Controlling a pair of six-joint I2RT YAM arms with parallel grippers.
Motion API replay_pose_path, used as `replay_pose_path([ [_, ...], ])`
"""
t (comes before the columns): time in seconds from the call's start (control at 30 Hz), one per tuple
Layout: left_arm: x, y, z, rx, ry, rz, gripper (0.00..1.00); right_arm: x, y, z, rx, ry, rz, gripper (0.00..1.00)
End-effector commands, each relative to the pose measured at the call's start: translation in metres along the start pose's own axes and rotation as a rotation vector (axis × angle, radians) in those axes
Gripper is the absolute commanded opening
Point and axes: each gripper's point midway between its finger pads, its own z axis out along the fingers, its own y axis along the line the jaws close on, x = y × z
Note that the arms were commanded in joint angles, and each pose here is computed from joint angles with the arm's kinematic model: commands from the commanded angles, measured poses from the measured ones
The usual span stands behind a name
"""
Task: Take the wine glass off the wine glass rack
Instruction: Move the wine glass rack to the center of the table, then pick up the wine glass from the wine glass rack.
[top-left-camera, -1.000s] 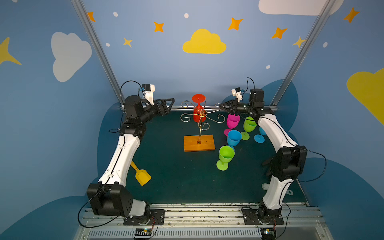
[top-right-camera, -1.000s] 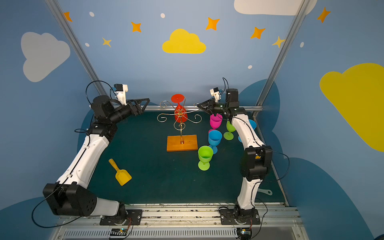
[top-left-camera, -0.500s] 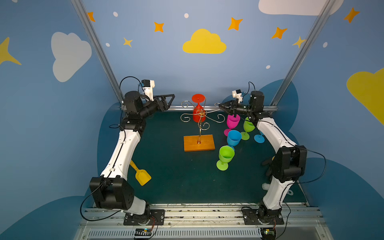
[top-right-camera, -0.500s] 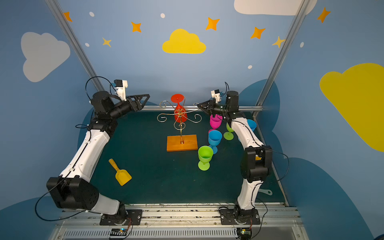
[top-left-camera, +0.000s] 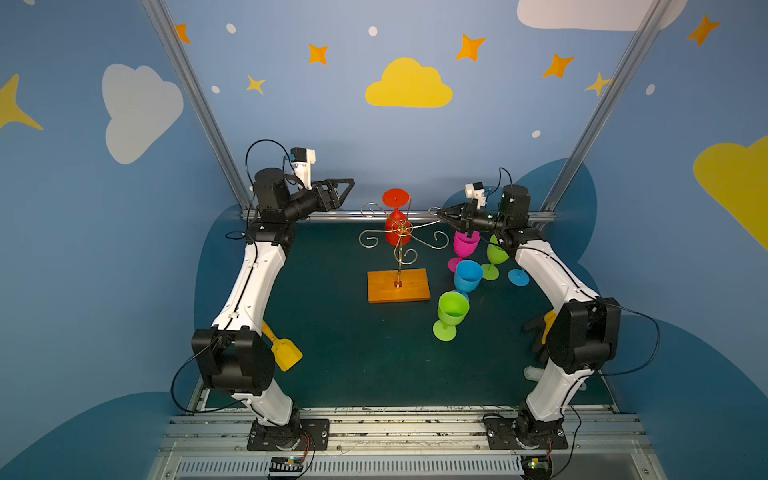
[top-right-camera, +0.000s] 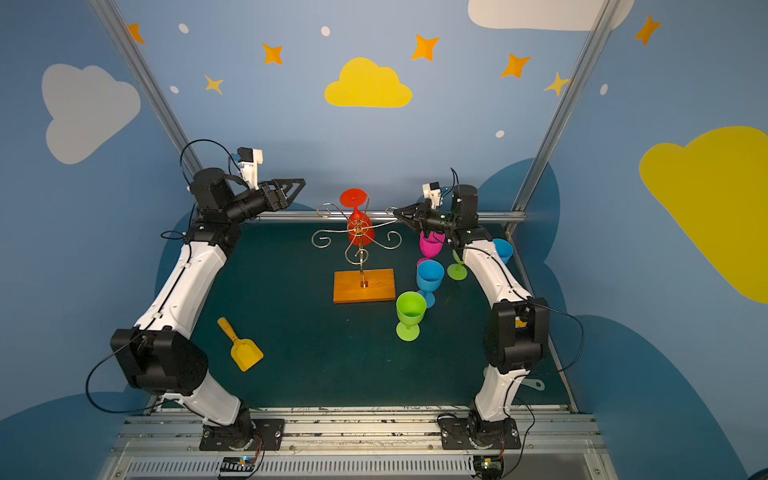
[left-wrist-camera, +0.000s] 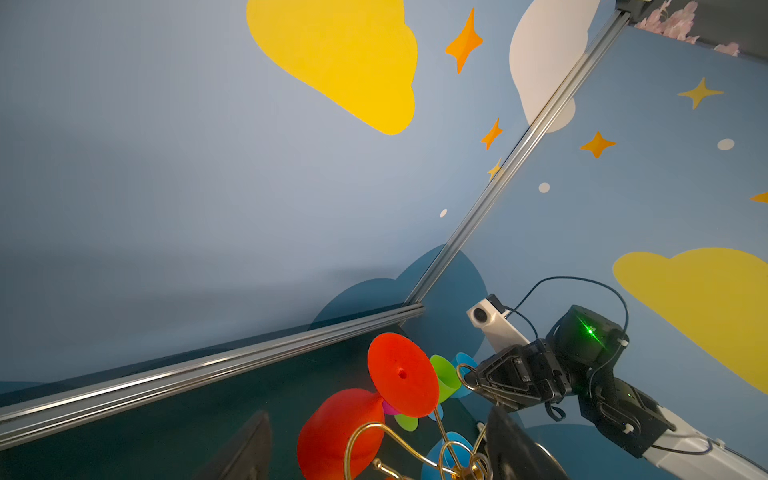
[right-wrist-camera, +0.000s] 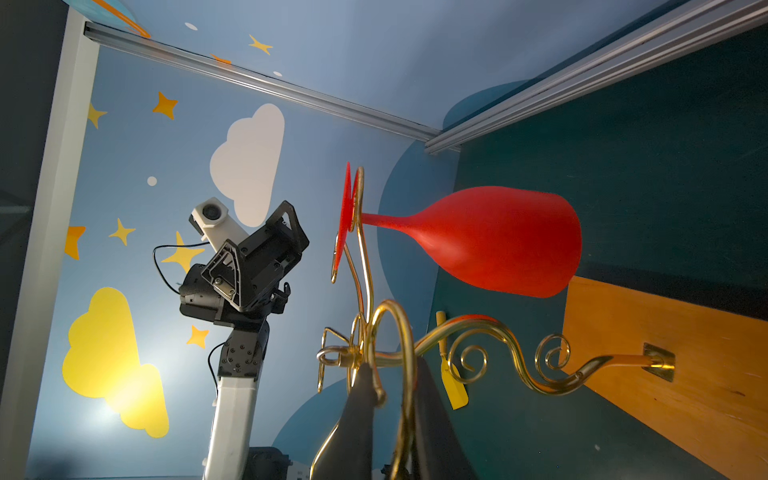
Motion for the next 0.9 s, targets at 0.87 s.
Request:
replay_pose_path([
  [0.87, 0.072, -0.001, 0.103, 0.37, 0.4, -0.101, 0.71, 0.02, 0.009, -0.011, 0.071, -0.036, -0.127, 0.0],
])
